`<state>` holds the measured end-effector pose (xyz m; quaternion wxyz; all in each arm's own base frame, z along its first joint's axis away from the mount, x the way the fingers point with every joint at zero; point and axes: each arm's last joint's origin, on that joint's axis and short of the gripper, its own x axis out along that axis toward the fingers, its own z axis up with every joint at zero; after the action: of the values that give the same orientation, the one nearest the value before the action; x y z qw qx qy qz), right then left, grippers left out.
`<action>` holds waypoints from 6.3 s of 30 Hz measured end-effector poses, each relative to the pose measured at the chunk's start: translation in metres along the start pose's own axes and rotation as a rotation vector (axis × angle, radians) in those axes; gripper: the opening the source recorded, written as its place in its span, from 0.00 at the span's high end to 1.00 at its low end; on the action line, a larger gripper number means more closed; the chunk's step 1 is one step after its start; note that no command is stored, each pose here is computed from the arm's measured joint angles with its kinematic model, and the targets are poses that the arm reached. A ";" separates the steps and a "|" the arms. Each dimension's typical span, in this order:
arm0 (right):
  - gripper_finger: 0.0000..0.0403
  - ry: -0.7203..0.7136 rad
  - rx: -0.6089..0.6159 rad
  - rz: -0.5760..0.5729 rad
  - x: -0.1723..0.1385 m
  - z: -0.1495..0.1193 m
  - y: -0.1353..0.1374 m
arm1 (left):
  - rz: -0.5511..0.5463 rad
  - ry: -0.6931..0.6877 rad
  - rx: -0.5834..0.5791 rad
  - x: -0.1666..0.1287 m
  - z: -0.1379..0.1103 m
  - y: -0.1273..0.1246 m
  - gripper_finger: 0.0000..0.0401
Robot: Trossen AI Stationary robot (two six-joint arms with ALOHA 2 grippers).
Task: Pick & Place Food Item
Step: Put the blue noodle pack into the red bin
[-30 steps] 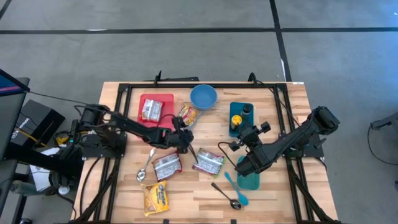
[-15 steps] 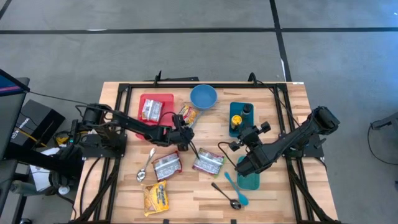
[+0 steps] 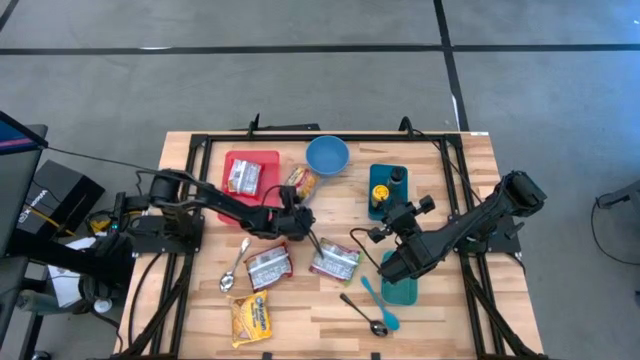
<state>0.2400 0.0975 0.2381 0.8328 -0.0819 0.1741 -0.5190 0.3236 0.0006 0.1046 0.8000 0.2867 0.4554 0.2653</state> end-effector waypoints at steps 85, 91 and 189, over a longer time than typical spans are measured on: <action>0.77 -0.011 0.003 0.003 0.000 0.000 0.000 | -0.019 -0.452 -0.422 -0.133 0.035 0.084 1.00; 0.77 -0.011 0.003 0.003 0.000 0.000 0.000 | 0.007 -0.480 -0.477 -0.151 0.026 0.110 1.00; 0.77 -0.011 0.015 0.005 0.000 0.000 0.001 | 0.087 0.238 -1.127 -0.071 -0.100 0.156 0.72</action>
<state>0.2407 0.0984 0.2376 0.8356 -0.0782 0.1660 -0.5177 0.1779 0.0820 0.2129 0.7608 -0.1969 0.3183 0.5302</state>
